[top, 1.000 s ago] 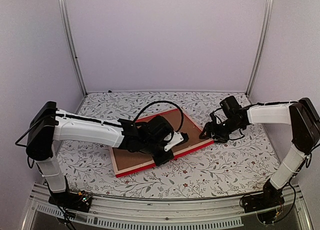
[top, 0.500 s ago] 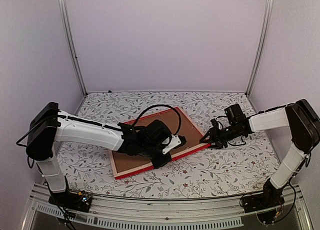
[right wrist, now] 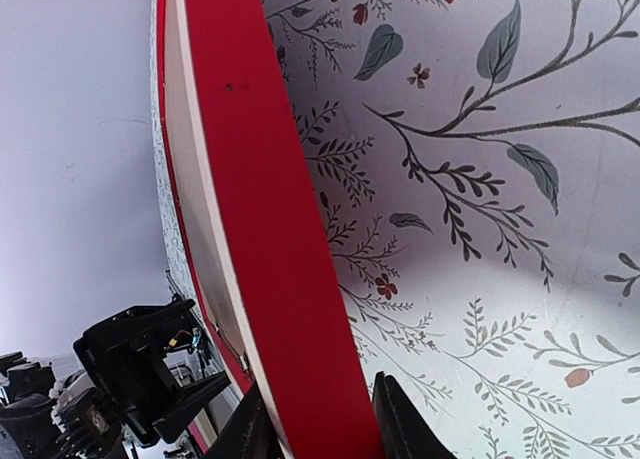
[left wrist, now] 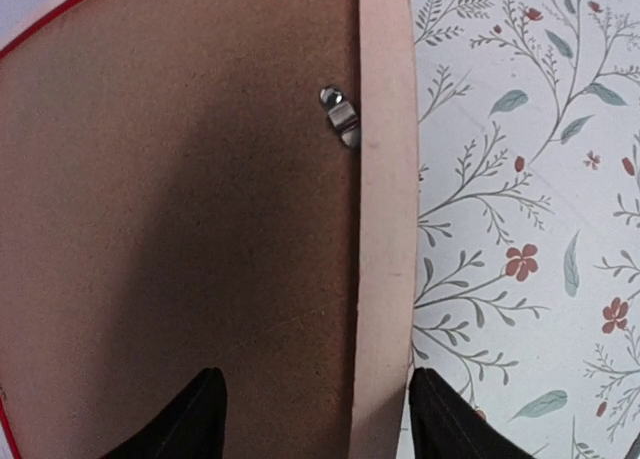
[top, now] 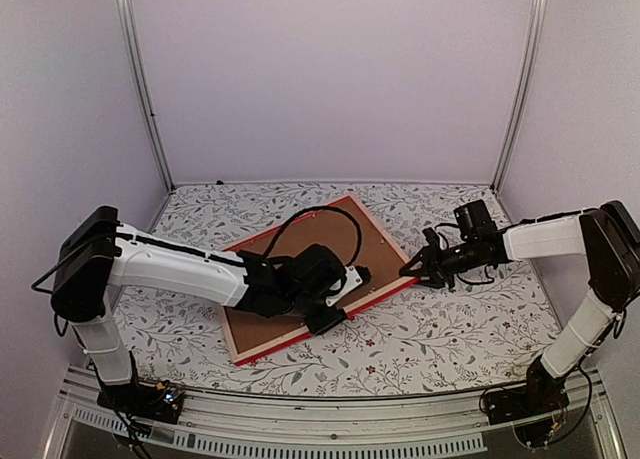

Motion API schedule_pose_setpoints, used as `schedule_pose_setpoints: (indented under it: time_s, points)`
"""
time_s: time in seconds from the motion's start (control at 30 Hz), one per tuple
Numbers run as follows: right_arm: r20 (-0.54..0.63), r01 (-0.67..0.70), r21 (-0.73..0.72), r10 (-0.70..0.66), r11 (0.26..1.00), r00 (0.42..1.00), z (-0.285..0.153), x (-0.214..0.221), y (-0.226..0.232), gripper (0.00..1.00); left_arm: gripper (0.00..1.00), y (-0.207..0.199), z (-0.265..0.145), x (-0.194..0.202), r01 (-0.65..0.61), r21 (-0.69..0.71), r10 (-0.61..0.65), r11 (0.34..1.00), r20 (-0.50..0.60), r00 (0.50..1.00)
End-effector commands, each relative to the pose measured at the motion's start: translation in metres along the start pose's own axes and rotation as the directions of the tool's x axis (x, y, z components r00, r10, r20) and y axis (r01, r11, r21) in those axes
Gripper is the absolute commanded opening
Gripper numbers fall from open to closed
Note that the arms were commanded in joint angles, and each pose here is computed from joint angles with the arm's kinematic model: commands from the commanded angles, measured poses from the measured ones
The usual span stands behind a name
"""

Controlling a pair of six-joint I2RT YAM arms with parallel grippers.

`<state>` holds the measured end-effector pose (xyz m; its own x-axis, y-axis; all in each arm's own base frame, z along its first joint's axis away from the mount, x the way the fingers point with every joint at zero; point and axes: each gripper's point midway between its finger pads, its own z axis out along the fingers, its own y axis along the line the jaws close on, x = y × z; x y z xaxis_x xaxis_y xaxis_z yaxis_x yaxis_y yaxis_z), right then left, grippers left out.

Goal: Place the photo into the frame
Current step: Pass from the left arm to the right, then pass from the right arm to the left

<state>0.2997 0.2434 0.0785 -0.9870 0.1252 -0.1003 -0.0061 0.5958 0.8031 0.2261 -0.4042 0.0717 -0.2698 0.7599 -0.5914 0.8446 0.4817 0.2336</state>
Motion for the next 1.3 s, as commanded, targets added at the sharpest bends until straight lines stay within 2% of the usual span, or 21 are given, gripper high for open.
schedule_pose_setpoints:
  time_s: [0.0, 0.2, 0.43, 0.57, 0.7, 0.83, 1.03, 1.27]
  points:
    - [0.042, 0.067, -0.024, -0.066, 0.997, 0.997, -0.016, -0.011, 0.031, 0.12, 0.69, 0.005, -0.009, -0.019, -0.046, -0.124, 0.051, 0.991, 0.037, 0.998]
    - [0.049, 0.088, -0.045, -0.086, 0.995, 0.995, -0.026, -0.015, 0.049, 0.12, 0.74, 0.004, -0.004, -0.016, -0.123, -0.223, 0.123, 0.967, -0.012, 0.992]
    - [0.054, 0.105, -0.07, -0.102, 0.992, 0.993, -0.035, -0.016, 0.065, 0.12, 0.75, 0.027, 0.004, -0.003, -0.212, -0.429, 0.179, 0.878, -0.118, 0.977]
    - [0.055, 0.11, -0.075, -0.106, 0.991, 0.993, -0.037, -0.016, 0.068, 0.12, 0.74, 0.032, 0.005, 0.0, -0.231, -0.468, 0.186, 0.853, -0.142, 0.972]
    - [0.052, 0.106, -0.069, -0.103, 0.992, 0.993, -0.035, -0.016, 0.067, 0.12, 0.67, 0.035, 0.001, -0.001, -0.232, -0.501, 0.184, 0.834, -0.144, 0.972]
    - [0.047, 0.1, -0.061, -0.097, 0.993, 0.994, -0.033, -0.016, 0.062, 0.16, 0.53, 0.037, -0.007, -0.008, -0.227, -0.527, 0.186, 0.819, -0.129, 0.974]
    - [0.051, 0.103, -0.054, -0.101, 0.993, 0.994, -0.034, -0.018, 0.063, 0.32, 0.26, 0.038, -0.021, -0.019, -0.232, -0.561, 0.204, 0.794, -0.112, 0.972]
    - [0.054, 0.109, -0.03, -0.107, 0.994, 0.993, -0.037, -0.018, 0.062, 0.44, 0.12, 0.044, -0.032, -0.028, -0.234, -0.581, 0.214, 0.779, -0.104, 0.971]
